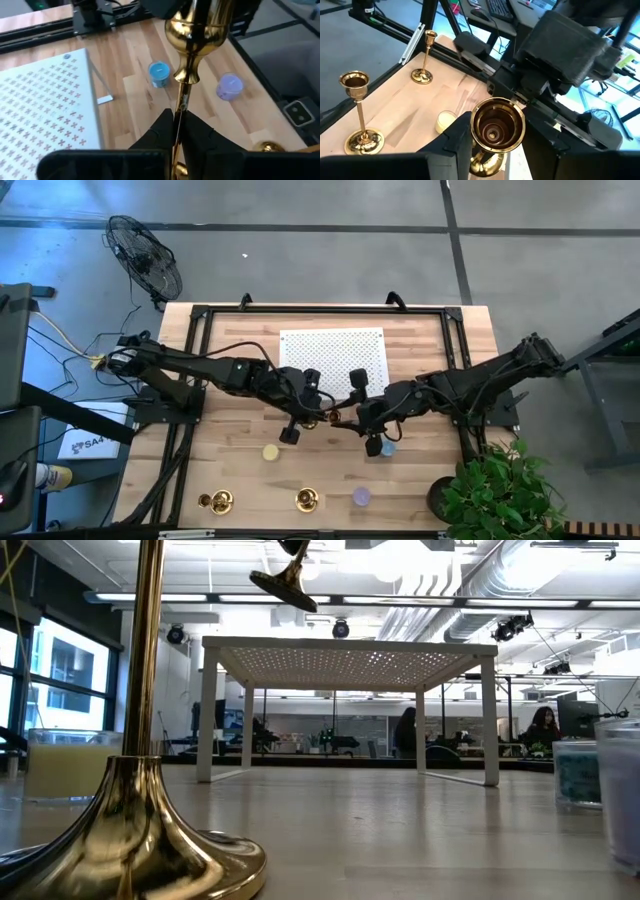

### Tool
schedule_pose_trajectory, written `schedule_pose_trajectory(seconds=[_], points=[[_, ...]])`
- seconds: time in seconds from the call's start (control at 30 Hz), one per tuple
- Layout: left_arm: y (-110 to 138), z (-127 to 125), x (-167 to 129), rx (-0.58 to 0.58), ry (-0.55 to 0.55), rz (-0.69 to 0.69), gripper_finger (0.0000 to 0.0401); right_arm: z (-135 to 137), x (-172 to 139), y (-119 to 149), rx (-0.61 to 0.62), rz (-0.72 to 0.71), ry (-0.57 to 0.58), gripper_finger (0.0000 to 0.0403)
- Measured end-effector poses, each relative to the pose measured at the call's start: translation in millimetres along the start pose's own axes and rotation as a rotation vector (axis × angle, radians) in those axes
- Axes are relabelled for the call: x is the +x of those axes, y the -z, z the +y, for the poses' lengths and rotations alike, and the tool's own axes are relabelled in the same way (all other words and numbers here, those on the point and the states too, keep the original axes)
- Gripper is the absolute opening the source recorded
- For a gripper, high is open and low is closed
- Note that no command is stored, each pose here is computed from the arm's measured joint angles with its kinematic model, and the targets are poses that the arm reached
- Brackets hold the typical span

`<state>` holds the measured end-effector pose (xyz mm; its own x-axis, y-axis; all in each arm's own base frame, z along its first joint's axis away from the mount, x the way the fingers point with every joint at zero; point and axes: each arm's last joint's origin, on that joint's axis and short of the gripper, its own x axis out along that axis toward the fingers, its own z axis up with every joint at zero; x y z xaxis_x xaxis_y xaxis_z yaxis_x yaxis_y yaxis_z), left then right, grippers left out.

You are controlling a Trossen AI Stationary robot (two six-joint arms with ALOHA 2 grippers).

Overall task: Pick & Place candle stick holders
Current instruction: Put the top yellow candle holder on the shelf

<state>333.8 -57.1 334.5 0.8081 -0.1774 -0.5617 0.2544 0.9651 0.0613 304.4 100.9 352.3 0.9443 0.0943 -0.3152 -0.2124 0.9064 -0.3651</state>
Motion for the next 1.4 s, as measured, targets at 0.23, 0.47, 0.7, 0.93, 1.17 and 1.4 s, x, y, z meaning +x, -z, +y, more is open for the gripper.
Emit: schedule_pose_trajectory(seconds=[0.23,0.47,0.7,0.93,1.17,1.4], points=[[0.0,-2.5,0.1,-0.007,-0.035,0.006,0.0010,-0.6,0.0,-2.1,0.004,-0.019,0.015,0.0246],[0.0,-2.5,0.1,-0.018,-0.034,0.005,0.0010,0.0,-0.4,-2.0,-0.002,-0.005,0.048,0.0253],[-1.8,-1.4,-1.5,-0.041,-0.069,0.000,0.0010,10.2,-24.5,-20.8,-0.079,-0.079,0.135,0.0249],[-13.9,3.7,-10.7,-0.020,-0.200,-0.024,0.0010,21.4,-57.2,-35.8,-0.097,-0.124,0.197,0.0248],[-39.4,26.4,-39.2,-0.044,-0.337,-0.080,0.0010,32.5,-65.6,-36.1,-0.109,-0.090,0.218,0.0247],[-42.9,62.2,-93.3,-0.122,-0.391,-0.100,0.0010,37.4,-66.6,-32.9,-0.063,-0.064,0.189,0.0247]])
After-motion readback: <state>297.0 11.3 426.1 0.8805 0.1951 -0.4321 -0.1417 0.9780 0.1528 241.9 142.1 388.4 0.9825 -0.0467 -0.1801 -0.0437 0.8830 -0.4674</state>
